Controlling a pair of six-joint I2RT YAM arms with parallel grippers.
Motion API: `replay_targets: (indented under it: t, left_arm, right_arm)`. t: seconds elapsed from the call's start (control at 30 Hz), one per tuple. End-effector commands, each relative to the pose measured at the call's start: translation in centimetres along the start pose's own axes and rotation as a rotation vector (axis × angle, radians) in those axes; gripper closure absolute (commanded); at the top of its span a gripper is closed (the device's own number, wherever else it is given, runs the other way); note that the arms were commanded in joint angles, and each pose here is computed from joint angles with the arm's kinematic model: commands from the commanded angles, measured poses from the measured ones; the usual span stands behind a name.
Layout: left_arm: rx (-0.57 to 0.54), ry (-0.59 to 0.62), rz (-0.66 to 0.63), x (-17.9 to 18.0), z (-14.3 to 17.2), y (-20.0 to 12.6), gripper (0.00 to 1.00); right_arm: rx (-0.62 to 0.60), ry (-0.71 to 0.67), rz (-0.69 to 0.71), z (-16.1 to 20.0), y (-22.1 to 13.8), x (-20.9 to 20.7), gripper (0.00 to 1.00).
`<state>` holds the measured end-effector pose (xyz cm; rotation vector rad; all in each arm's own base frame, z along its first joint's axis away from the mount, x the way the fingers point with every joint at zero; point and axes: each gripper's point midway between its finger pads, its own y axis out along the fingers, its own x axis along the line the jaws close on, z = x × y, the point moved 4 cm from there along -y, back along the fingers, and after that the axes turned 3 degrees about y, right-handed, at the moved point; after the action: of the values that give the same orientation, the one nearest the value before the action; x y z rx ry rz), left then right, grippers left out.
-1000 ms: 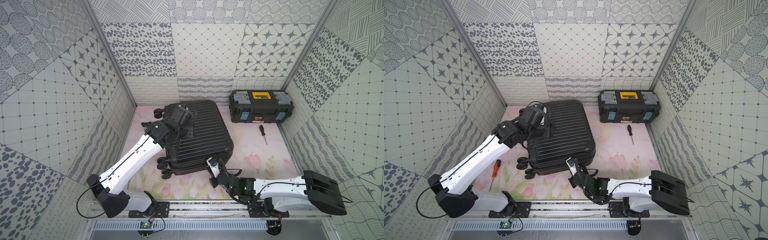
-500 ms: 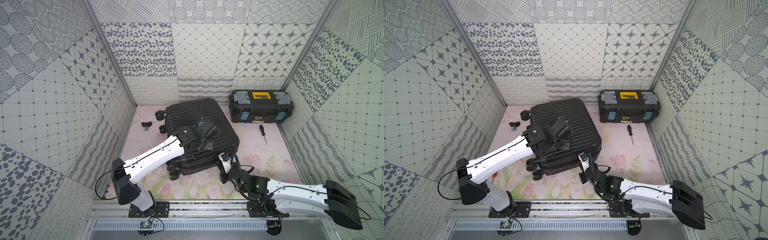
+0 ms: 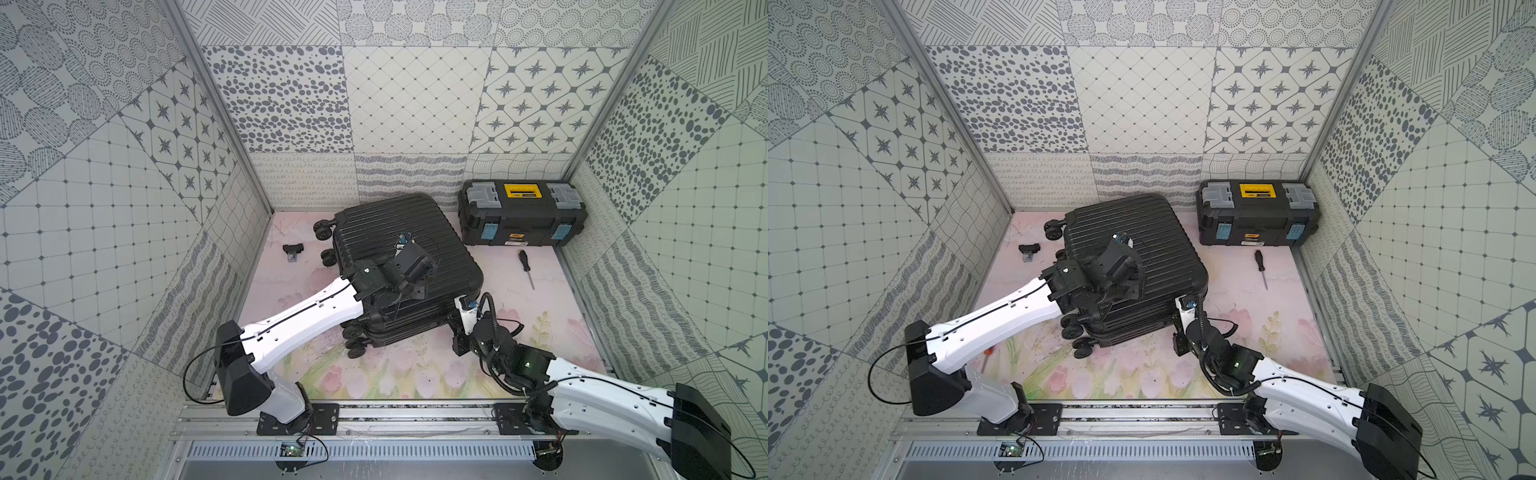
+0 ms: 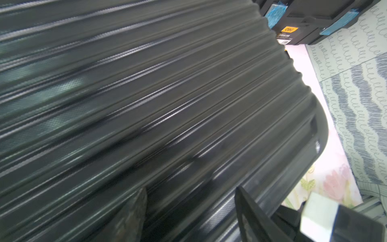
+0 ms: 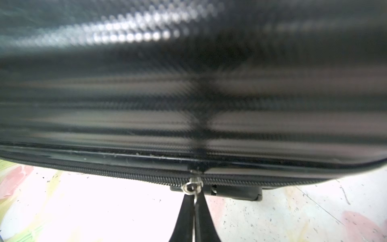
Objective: Open the suitcase zippers
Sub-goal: Unzip the zipper on the suitcase.
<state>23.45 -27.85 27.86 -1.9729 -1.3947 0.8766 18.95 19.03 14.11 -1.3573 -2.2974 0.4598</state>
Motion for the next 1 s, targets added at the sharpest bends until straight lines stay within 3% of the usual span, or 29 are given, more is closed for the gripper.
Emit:
replay_targets:
  t: [0.0,0.17,0.37,0.43,0.63,0.97]
  left_arm:
    - [0.208,-0.030,-0.235,6.2,4.6,-3.8,0.23]
    - [0.137,-0.434,-0.108,8.3,6.5,-8.0,0.15]
    - [0.075,-1.003,-0.122,13.2,11.0,-9.9,0.10]
    - [0.034,-1.135,-0.118,14.3,11.7,-10.0,0.02]
    - [0.003,-1.302,-0.112,14.3,12.2,-8.4,0.02]
    - [-0.099,-1.455,-0.108,14.2,11.7,-5.8,0.07]
  right_arm:
    - [-0.026,0.042,-0.017,-1.1,0.3,0.6,1.00]
    - [-0.034,0.043,-0.021,-1.3,0.8,1.3,1.00]
    - [-0.025,0.029,-0.021,-1.2,1.9,2.1,1.00]
    - [-0.022,0.029,-0.026,-1.1,2.2,2.3,1.00]
    - [-0.014,0.010,-0.028,-1.1,2.2,2.5,1.00]
    - [0.019,-0.019,-0.037,-0.4,2.3,3.1,1.00]
